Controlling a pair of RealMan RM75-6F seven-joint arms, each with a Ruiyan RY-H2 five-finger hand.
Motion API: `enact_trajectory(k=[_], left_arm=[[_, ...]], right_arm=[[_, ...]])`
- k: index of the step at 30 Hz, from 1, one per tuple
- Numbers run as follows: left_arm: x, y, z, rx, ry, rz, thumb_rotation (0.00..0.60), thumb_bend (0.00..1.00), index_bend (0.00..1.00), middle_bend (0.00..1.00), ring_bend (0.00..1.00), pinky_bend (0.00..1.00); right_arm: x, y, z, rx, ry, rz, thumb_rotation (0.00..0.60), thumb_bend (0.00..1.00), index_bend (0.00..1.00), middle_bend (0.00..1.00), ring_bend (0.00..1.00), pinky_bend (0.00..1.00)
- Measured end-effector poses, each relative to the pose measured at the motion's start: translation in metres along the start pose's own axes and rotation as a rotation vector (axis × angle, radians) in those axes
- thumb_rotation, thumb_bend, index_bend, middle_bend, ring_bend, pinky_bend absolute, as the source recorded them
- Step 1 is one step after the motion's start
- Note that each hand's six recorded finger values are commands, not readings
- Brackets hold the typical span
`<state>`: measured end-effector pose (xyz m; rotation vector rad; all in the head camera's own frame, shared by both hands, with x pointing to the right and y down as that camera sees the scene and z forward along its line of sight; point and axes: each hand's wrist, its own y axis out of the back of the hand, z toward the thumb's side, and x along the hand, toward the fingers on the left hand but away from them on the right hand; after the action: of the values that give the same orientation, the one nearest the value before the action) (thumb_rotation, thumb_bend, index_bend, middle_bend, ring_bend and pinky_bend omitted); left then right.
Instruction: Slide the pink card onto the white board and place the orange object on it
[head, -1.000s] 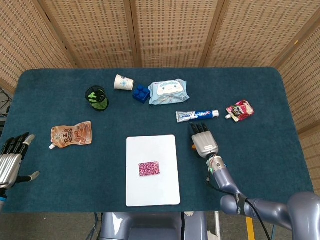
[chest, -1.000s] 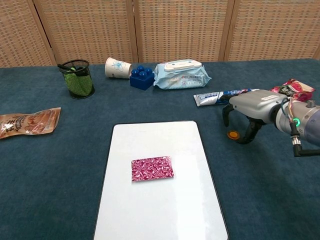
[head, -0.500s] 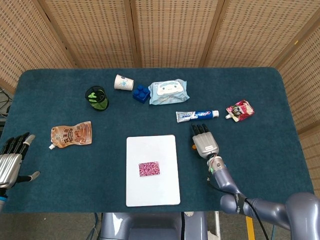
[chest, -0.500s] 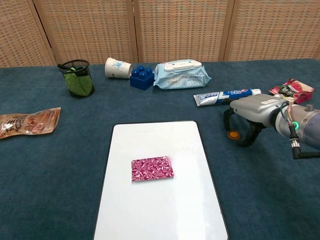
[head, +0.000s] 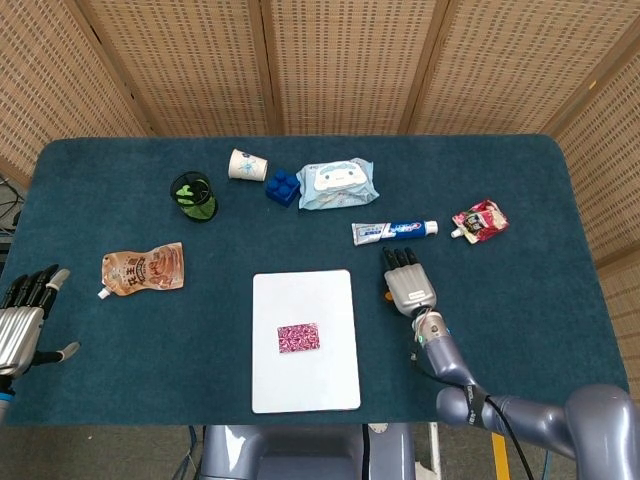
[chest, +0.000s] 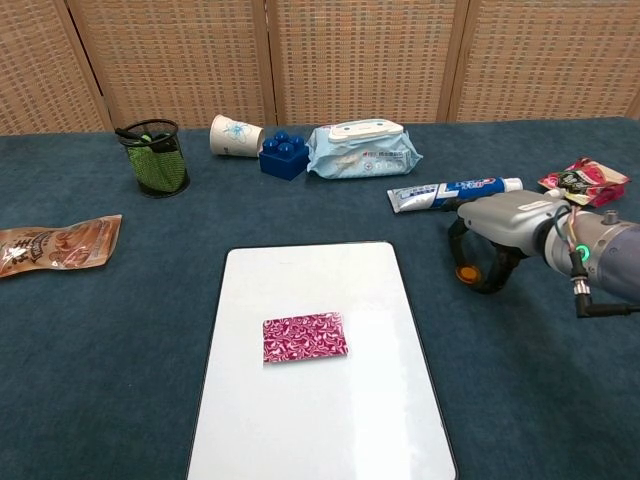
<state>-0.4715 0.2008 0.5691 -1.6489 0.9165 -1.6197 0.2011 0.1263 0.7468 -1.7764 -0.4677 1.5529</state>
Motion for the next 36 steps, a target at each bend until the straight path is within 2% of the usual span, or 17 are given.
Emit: enact_trajectory(k=[6, 11, 17, 23, 28, 36], left_arm=[[0.000, 0.001, 0.000, -0.001, 0.000, 0.002, 0.600, 0.00, 0.00, 0.00, 0.00, 0.00], [0.000, 0.001, 0.000, -0.003, -0.001, 0.002, 0.600, 0.00, 0.00, 0.00, 0.00, 0.00], [0.000, 0.001, 0.000, -0.005, -0.003, 0.000, 0.600, 0.00, 0.00, 0.00, 0.00, 0.00], [0.000, 0.002, -0.002, -0.012, 0.000, -0.002, 0.600, 0.00, 0.00, 0.00, 0.00, 0.00], [0.000, 0.002, -0.003, -0.022, 0.000, -0.002, 0.600, 0.00, 0.00, 0.00, 0.00, 0.00], [0.001, 0.002, -0.004, -0.029, -0.002, -0.011, 0.600, 0.00, 0.00, 0.00, 0.00, 0.00]], right_arm=[[0.005, 0.007, 0.009, -0.028, 0.030, -0.008, 0.600, 0.36, 0.53, 0.00, 0.00, 0.00], [0.012, 0.023, 0.029, -0.056, 0.086, -0.025, 0.600, 0.36, 0.53, 0.00, 0.00, 0.00], [0.025, 0.046, 0.076, -0.048, 0.223, -0.035, 0.600, 0.36, 0.53, 0.00, 0.00, 0.00], [0.030, 0.050, 0.124, -0.002, 0.356, -0.012, 0.600, 0.36, 0.53, 0.00, 0.00, 0.00], [0.026, 0.041, 0.149, 0.026, 0.369, 0.001, 0.600, 0.36, 0.53, 0.00, 0.00, 0.00], [0.025, 0.032, 0.165, 0.055, 0.357, 0.004, 0.600, 0.36, 0.53, 0.00, 0.00, 0.00]])
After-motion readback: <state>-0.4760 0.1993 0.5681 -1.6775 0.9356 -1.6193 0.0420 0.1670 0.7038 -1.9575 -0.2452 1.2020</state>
